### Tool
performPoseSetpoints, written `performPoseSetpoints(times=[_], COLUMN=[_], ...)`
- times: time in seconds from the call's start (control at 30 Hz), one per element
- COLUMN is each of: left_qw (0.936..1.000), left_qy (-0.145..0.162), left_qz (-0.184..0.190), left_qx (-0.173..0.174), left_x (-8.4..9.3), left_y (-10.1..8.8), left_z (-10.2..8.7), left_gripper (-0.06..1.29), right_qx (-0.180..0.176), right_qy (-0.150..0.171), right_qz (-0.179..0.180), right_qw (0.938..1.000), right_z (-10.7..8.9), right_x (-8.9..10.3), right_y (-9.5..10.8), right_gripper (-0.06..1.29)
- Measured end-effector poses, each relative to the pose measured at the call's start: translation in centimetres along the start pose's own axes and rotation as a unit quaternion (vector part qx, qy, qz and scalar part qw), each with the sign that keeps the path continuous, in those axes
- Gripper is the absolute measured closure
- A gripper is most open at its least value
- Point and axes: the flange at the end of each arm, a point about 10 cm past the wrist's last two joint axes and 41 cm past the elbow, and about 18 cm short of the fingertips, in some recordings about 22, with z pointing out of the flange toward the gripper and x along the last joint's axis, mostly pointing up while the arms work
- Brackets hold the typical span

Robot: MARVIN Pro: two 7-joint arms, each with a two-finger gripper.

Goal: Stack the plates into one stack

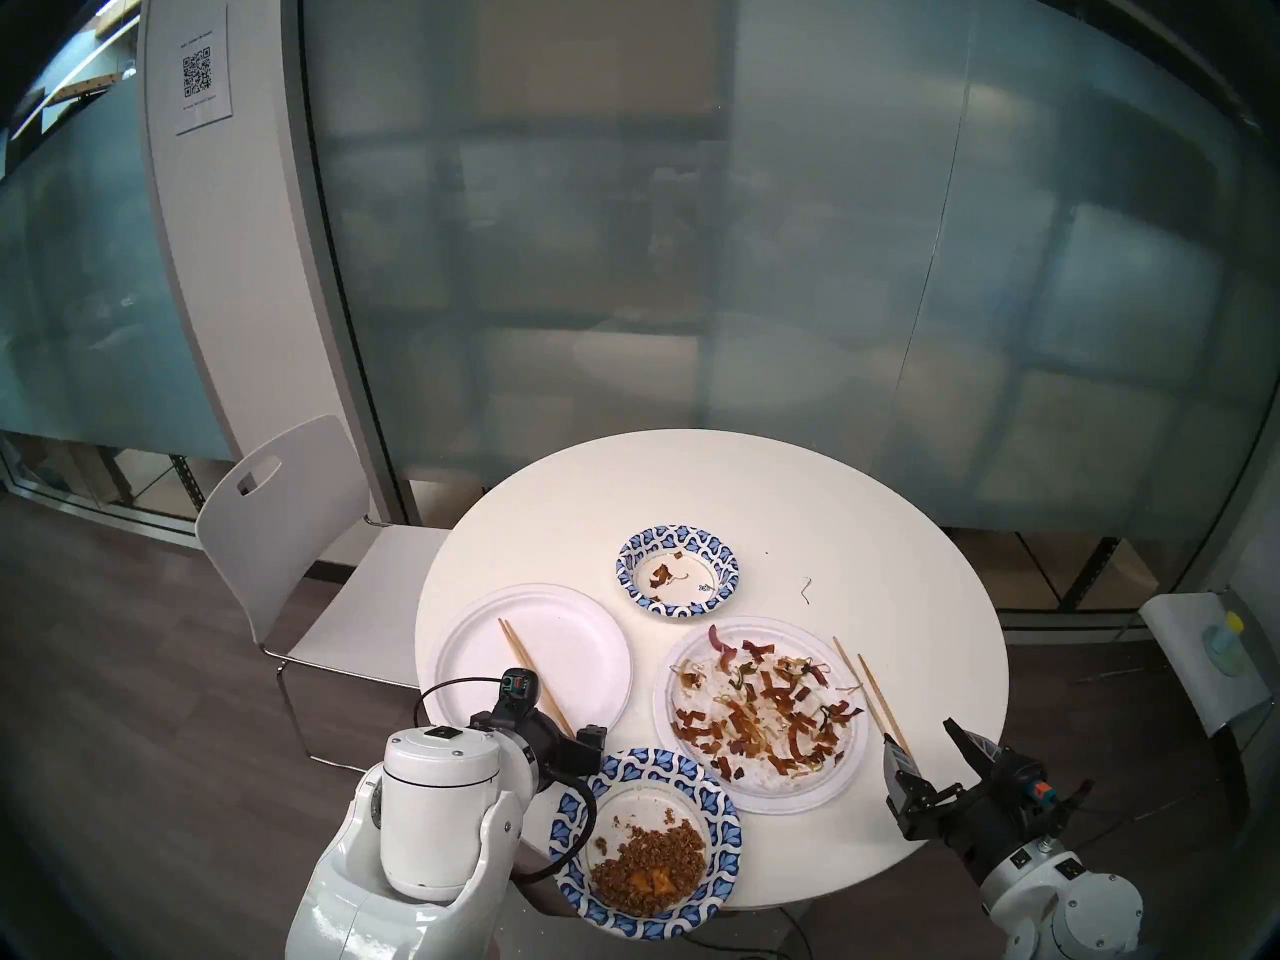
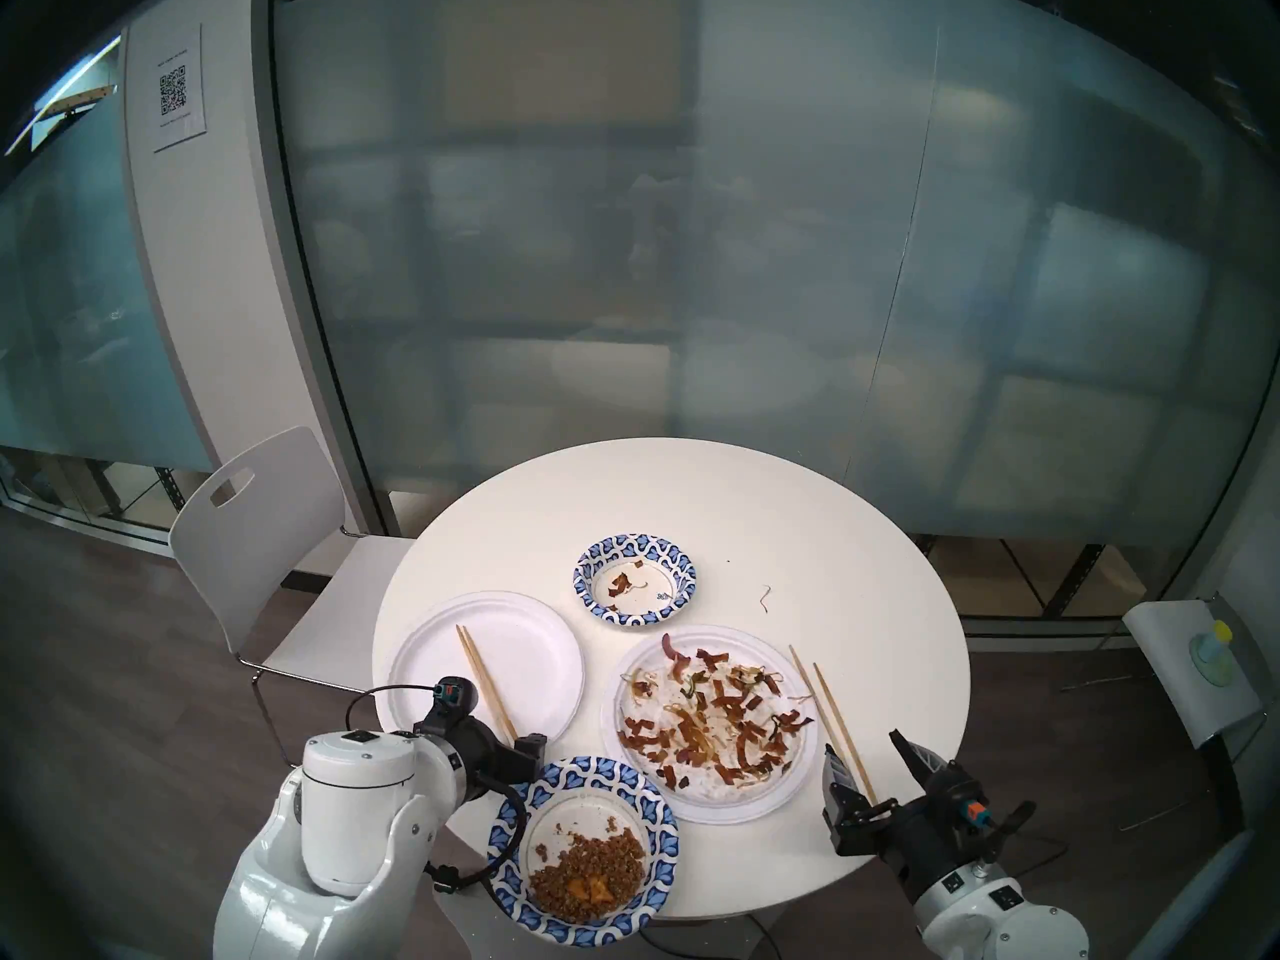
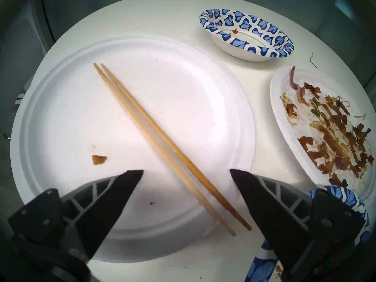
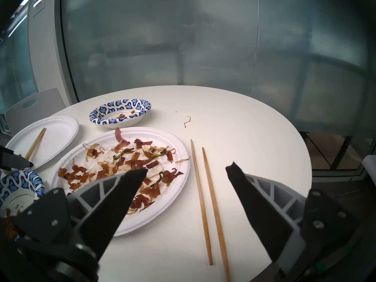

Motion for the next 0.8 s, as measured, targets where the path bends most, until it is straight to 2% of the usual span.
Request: performPoseSetpoints(times=[0.8], left_qw=[0.9998], left_qy=[-0.003], left_qz=[-0.017], left_qx=[0.013], left_x=[0.6], left_y=[-0.3], left_z=[1.2], left_gripper=[0.00], right_qx=[-0.001], right_qy=[0.006], right_qz=[0.010], right_qw=[0.9999], right_z=[0.4], right_x=[-0.1], right_y=[0.2], right_gripper=[0.10])
